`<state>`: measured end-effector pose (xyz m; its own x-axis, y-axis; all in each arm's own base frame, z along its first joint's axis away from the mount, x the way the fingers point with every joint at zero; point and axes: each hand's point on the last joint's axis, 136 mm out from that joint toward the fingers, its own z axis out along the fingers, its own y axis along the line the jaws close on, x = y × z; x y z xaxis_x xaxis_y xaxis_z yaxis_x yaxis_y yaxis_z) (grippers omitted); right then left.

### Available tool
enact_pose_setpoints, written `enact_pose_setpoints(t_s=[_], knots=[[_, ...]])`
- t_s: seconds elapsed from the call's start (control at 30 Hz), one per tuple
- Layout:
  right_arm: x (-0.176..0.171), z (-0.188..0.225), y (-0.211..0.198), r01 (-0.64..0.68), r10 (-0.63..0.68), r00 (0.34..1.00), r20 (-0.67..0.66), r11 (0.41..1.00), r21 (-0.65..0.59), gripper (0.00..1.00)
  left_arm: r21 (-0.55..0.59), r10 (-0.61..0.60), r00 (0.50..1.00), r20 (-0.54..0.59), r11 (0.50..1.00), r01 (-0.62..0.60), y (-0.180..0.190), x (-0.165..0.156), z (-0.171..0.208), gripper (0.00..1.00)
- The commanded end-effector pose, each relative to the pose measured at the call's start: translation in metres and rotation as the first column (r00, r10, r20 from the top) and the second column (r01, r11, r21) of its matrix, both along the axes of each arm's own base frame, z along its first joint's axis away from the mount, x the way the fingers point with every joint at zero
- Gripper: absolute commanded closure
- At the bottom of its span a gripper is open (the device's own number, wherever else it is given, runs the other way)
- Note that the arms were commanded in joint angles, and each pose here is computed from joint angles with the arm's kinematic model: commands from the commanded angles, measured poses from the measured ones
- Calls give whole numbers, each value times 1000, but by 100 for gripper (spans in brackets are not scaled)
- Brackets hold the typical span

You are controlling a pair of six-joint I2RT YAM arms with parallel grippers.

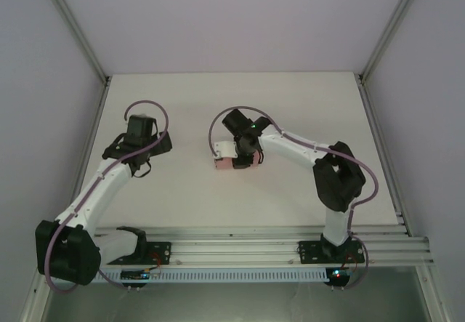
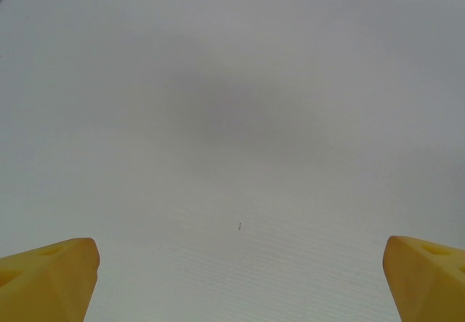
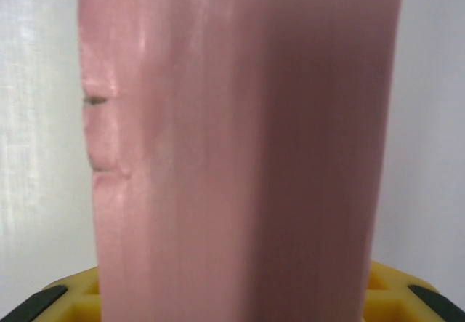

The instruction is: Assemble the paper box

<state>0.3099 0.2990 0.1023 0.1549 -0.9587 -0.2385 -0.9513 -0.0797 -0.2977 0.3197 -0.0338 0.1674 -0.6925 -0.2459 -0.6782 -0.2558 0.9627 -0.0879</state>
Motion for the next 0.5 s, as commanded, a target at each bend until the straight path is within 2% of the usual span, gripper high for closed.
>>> enact_pose_setpoints(t_s=[0.0,0.07,0.13,0.23,0.33,0.47], knots=[[48,41,-5,118,-129,943,306,991,55,62,27,16,999,32,999,-17,7,-1,7,0],[63,43,-2,109,-135,898,418,990,86,64,34,25,999,36,999,-27,9,-1,7,1],[74,40,2,83,-133,856,499,989,121,61,38,32,999,35,999,-34,11,-1,6,1],[79,9,-5,70,-111,830,547,993,96,64,38,31,999,34,999,-32,11,-1,4,1],[78,-13,-9,75,-110,832,543,993,86,64,35,28,999,36,999,-29,10,0,3,0],[62,-31,-15,62,-78,858,507,997,49,54,38,23,999,31,999,-24,9,1,1,0]])
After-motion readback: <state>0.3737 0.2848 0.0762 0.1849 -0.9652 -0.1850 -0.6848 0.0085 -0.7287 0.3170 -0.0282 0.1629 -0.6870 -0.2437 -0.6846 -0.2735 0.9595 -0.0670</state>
